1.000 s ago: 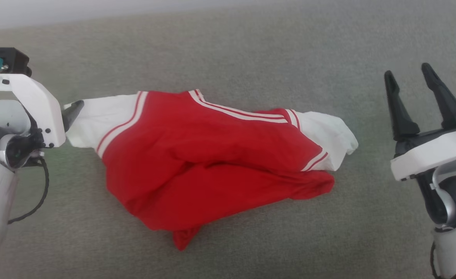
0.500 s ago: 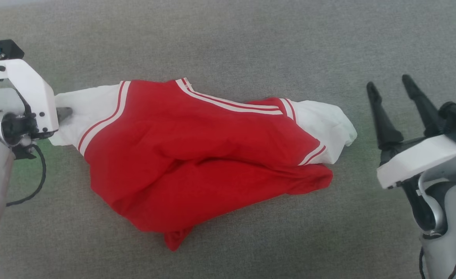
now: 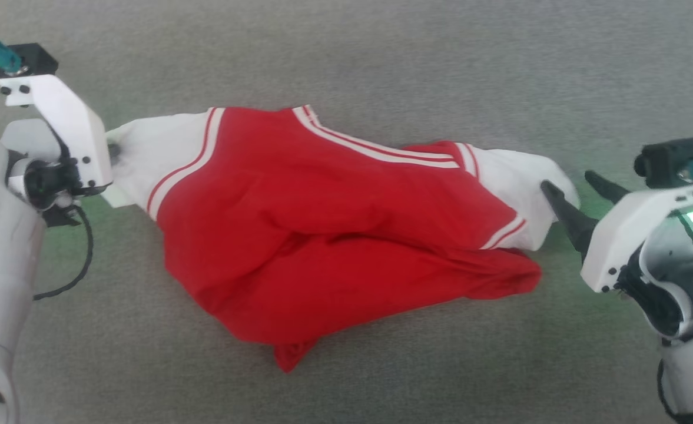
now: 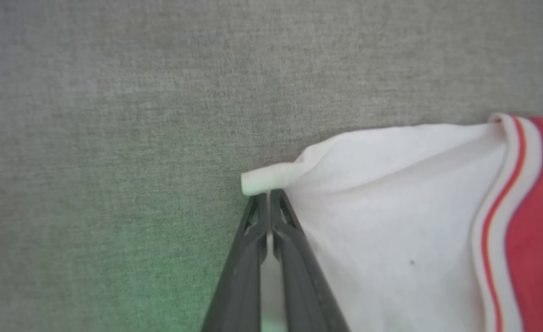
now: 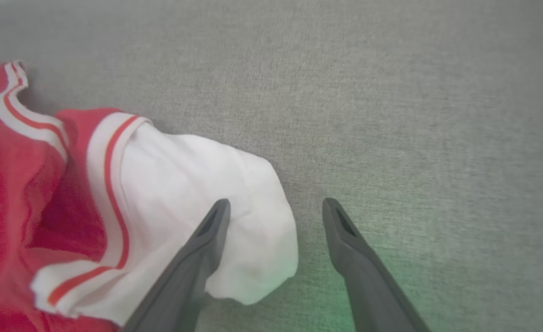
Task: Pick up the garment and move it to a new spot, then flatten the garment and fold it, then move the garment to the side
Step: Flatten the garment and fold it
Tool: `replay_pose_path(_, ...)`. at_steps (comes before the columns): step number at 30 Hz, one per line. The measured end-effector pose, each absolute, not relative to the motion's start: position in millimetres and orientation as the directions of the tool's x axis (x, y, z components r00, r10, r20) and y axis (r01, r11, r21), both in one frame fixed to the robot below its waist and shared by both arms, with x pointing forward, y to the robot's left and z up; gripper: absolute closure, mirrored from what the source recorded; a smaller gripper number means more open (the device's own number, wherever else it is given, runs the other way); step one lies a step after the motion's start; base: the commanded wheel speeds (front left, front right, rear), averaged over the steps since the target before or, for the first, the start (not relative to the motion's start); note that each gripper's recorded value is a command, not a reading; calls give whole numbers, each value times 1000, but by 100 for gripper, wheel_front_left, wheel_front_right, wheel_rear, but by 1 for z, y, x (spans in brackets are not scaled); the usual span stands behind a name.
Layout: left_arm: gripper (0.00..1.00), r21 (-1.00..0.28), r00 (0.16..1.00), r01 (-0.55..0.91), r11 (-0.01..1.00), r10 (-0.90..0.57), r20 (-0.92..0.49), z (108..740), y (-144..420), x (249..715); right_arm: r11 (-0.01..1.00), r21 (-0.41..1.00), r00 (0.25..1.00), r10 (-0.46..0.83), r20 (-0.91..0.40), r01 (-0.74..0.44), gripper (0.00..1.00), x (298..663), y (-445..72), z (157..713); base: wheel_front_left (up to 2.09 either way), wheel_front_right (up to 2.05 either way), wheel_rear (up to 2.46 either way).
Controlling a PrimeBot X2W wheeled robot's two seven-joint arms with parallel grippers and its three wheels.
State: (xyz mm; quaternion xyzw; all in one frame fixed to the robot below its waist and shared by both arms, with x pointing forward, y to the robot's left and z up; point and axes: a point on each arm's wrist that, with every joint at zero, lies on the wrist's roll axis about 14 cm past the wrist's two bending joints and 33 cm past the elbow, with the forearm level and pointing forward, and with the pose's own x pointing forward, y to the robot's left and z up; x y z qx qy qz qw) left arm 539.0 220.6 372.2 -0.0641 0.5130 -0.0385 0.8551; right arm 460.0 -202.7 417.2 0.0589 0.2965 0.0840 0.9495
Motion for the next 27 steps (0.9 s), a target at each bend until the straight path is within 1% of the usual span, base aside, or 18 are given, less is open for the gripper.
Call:
replay_pose_path(3, 100, -158, 482, -1, 987, -138, -865, 372, 221, 539, 977, 175, 722, 211, -658, -126, 0, 458, -200, 394, 0, 0, 0)
replay_pose_path(6, 100, -167, 493, -7, 986, -141, -858, 371, 223, 539, 971, 197, 644, 238, -727, -137, 0, 460, -192, 380, 0, 0, 0)
replay_pose_path(7, 100, -179, 506, -18, 984, -146, -850, 372, 223, 539, 969, 194, 604, 248, -758, -154, 100, 461, -188, 375, 0, 0, 0)
replay_pose_path(8, 100, -184, 510, -19, 983, -148, -848, 372, 223, 539, 967, 195, 589, 254, -767, -163, 100, 463, -186, 374, 0, 0, 0)
replay_pose_path(11, 100, -190, 530, -22, 981, -150, -835, 375, 223, 539, 964, 212, 581, 268, -769, -163, 100, 469, -182, 377, 0, 0, 0)
replay_pose_path(17, 100, -186, 563, -1, 983, -153, -812, 396, 221, 538, 957, 226, 592, 290, -751, -182, 100, 476, -177, 398, 0, 0, 0)
replay_pose_path(22, 100, -179, 655, 26, 984, -152, -740, 447, 223, 549, 952, 198, 668, 306, -678, -234, 100, 493, -175, 455, 0, 0, 0)
replay_pose_path(27, 100, -164, 740, 60, 985, -154, -655, 504, 224, 551, 944, 168, 767, 329, -552, -284, 100, 506, -170, 525, 0, 0, 0)
